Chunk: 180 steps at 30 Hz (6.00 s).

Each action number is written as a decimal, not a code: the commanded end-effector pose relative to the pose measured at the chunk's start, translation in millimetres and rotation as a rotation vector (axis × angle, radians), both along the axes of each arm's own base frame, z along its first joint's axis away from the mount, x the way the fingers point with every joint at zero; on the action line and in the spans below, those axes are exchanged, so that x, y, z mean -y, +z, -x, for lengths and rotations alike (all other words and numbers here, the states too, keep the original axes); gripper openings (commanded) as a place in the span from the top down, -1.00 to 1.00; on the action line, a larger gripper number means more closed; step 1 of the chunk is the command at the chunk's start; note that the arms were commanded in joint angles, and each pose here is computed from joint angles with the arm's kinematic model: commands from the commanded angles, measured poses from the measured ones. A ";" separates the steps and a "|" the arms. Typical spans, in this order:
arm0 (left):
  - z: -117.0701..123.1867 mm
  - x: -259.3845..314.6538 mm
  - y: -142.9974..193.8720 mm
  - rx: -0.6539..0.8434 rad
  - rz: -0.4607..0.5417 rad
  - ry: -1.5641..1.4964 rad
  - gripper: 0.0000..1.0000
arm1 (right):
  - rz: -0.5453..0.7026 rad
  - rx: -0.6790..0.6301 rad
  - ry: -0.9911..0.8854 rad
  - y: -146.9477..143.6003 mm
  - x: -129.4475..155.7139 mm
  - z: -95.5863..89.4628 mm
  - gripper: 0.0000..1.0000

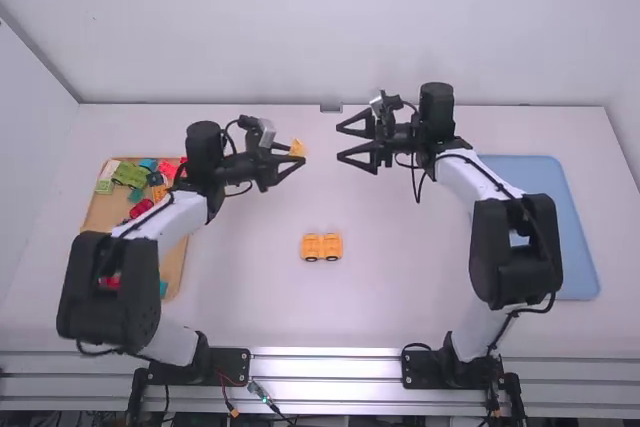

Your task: Assemble lego blocks to make yellow taxi

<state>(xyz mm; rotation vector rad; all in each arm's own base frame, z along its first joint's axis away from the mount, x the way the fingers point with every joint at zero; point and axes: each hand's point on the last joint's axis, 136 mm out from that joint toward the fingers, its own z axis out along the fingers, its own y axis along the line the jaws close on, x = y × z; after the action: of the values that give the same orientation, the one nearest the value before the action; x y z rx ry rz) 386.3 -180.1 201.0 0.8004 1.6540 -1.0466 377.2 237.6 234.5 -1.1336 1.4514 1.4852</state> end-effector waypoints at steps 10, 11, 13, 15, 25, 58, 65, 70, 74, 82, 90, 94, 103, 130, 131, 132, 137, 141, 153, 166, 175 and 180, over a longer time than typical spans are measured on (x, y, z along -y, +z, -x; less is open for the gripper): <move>21.3 42.5 5.9 -0.038 0.169 -0.251 0.64 | -0.033 0.056 0.127 9.8 -27.8 21.4 -0.84; 21.3 42.5 6.2 -0.036 0.169 -0.251 0.64 | -0.031 0.057 0.124 9.4 -29.0 21.1 -0.82; 20.1 41.7 6.1 -0.035 0.169 -0.245 0.64 | -0.022 0.058 0.118 8.0 -34.8 21.6 -0.77; 19.7 41.9 6.1 -0.036 0.169 -0.242 0.65 | -0.016 0.056 0.115 7.0 -38.9 22.2 -0.70; 19.4 40.7 13.1 0.012 0.173 -0.243 0.71 | 0.001 0.043 0.092 4.3 -44.3 19.7 -0.01; 9.9 37.0 -14.9 -0.044 0.118 -0.180 -0.98 | 0.255 -0.112 -0.401 -36.1 -6.6 -59.7 0.92; -35.4 -4.3 -66.1 -0.185 -0.011 0.161 -0.98 | 0.840 -0.217 -0.671 -82.9 49.4 -42.0 0.97; -56.0 -28.7 -66.5 -0.172 -0.033 0.285 -0.98 | 1.061 -0.415 -0.782 -117.2 67.0 -7.3 0.97; -72.9 -48.3 -61.2 -0.156 -0.041 0.378 -0.98 | 1.211 -0.579 -0.968 -151.4 88.9 19.6 0.81; -85.5 -65.1 -59.2 -0.157 -0.045 0.466 -0.98 | 1.097 -1.155 -1.269 -199.1 83.5 72.4 1.00; -82.5 -61.2 -61.2 -0.192 -0.029 0.454 -0.98 | 0.802 -1.716 -1.463 -214.7 62.9 90.5 1.00; -81.2 -61.5 -65.2 -0.208 -0.037 0.455 -0.98 | 0.736 -1.914 -1.615 -224.8 71.6 106.6 1.00; -79.1 -60.6 -69.4 -0.229 -0.042 0.452 -0.98 | 0.602 -2.086 -1.760 -234.6 77.4 112.9 0.80; -75.9 -59.8 -76.0 -0.264 -0.051 0.450 -0.98 | 0.471 -2.142 -1.801 -256.6 87.4 112.0 -0.93; -75.9 -59.9 -76.2 -0.264 -0.052 0.450 -0.98 | 0.477 -2.130 -1.792 -255.1 86.6 110.1 -0.95; -75.8 -59.8 -76.1 -0.264 -0.051 0.450 -0.98 | 0.483 -2.108 -1.778 -252.8 85.7 106.4 -0.97; -76.0 -60.0 -76.0 -0.264 -0.051 0.450 -0.98 | 0.559 -1.984 -1.701 -228.8 83.5 88.3 -0.98; -76.1 -60.4 -76.1 -0.264 -0.051 0.451 -0.98 | 0.759 -1.716 -1.537 -181.5 90.3 72.6 -0.98; -76.9 -62.7 -75.6 -0.262 -0.050 0.457 -0.98 | 1.201 -0.429 -0.995 -51.1 140.6 -9.1 -0.98; -41.2 -31.7 -74.0 -0.079 -0.127 0.145 -0.98 | 1.169 0.256 -0.169 -49.4 111.7 18.4 -0.98; 10.8 -7.9 -74.0 0.138 -0.131 -0.185 -0.98 | 0.638 0.503 0.217 -40.2 74.0 78.9 -0.98; 28.7 2.0 -86.0 0.205 -0.176 -0.266 -0.98 | 0.525 0.520 0.143 -73.8 77.8 72.9 -0.98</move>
<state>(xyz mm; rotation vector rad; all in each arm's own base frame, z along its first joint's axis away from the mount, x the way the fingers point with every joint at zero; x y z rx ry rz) 367.4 -171.1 106.2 1.0707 1.6943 -1.0132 313.9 149.5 156.1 -1.8769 1.6102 0.7215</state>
